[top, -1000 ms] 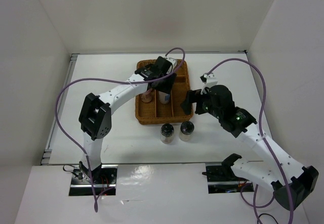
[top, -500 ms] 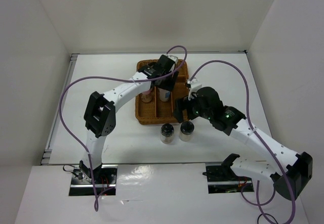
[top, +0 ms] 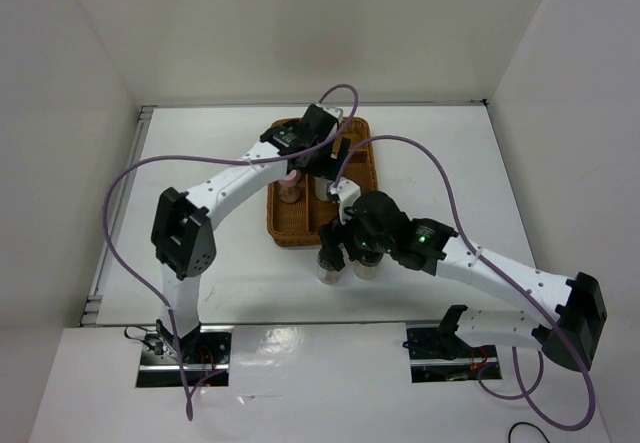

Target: Organize the condiment bottles

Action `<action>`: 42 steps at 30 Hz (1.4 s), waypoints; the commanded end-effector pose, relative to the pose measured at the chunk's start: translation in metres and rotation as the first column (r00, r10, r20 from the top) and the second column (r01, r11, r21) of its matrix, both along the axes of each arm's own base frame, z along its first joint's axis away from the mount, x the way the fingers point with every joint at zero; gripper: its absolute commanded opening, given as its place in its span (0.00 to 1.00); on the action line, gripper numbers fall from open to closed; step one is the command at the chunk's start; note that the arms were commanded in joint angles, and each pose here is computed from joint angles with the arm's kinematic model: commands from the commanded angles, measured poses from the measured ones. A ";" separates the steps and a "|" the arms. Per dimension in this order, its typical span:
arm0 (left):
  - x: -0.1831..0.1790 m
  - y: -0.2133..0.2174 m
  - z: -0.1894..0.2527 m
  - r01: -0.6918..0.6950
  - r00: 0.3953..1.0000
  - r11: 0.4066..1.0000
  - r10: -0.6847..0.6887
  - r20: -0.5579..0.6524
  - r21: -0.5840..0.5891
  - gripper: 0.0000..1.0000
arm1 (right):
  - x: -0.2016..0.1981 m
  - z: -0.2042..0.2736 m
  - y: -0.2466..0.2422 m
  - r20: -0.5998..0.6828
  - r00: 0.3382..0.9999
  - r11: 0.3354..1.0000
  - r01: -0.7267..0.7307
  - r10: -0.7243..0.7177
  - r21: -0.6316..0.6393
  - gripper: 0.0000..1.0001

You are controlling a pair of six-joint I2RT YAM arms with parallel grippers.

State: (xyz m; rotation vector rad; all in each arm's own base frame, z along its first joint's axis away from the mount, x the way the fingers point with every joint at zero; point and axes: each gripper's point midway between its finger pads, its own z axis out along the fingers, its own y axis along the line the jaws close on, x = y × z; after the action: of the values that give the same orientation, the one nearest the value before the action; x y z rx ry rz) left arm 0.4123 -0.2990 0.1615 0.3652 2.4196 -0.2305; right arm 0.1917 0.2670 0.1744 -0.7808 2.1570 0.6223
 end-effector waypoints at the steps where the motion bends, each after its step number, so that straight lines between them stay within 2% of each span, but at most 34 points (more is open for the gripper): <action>1: -0.022 0.015 0.067 -0.019 0.998 0.992 0.027 0.063 -0.123 1.00 | 0.004 0.008 0.015 0.032 0.999 1.000 -0.005 0.005 0.012 0.89; 7: -0.033 0.064 0.105 -0.101 0.988 0.974 0.123 0.099 -0.201 1.00 | 0.007 0.001 0.017 0.025 0.999 1.000 0.025 -0.025 -0.003 0.81; 9: -0.033 0.086 0.118 -0.139 0.978 0.967 0.169 0.126 -0.215 1.00 | 0.008 -0.004 0.018 0.020 0.999 1.000 0.025 -0.025 -0.009 0.74; 13: -0.041 0.125 0.128 -0.208 0.958 0.951 0.245 0.151 -0.227 1.00 | 0.008 -0.011 0.019 0.009 1.000 0.999 0.025 -0.025 -0.027 0.65; 15: -0.042 0.145 0.119 -0.250 0.950 0.943 0.283 0.132 -0.219 1.00 | 0.007 -0.014 0.021 -0.008 1.000 0.999 0.023 -0.023 -0.029 0.61; 21: -0.050 0.183 0.119 -0.296 0.933 0.918 0.337 0.126 -0.263 1.00 | 0.005 -0.023 0.026 -0.034 0.999 0.999 0.012 -0.013 -0.045 0.55; 25: -0.055 0.192 0.121 -0.290 0.932 0.913 0.337 0.131 -0.288 1.00 | 0.006 -0.020 0.028 -0.024 1.000 0.998 0.018 -0.019 -0.052 0.51; 30: -0.060 0.206 0.116 -0.309 0.926 0.906 0.356 0.124 -0.289 1.00 | 0.008 -0.021 0.028 -0.023 0.999 0.998 0.025 -0.027 -0.063 0.41; 42: -0.069 0.228 0.112 -0.339 0.913 0.894 0.388 0.128 -0.294 1.00 | -0.006 -0.020 0.036 -0.046 0.999 0.994 -0.008 0.003 -0.109 0.05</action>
State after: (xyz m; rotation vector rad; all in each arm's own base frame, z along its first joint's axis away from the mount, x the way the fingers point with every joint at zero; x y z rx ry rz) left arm 0.3455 -0.0740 0.2569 -0.2210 2.2476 -0.3189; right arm 0.1879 0.2896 0.1339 -0.8384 2.2783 0.5103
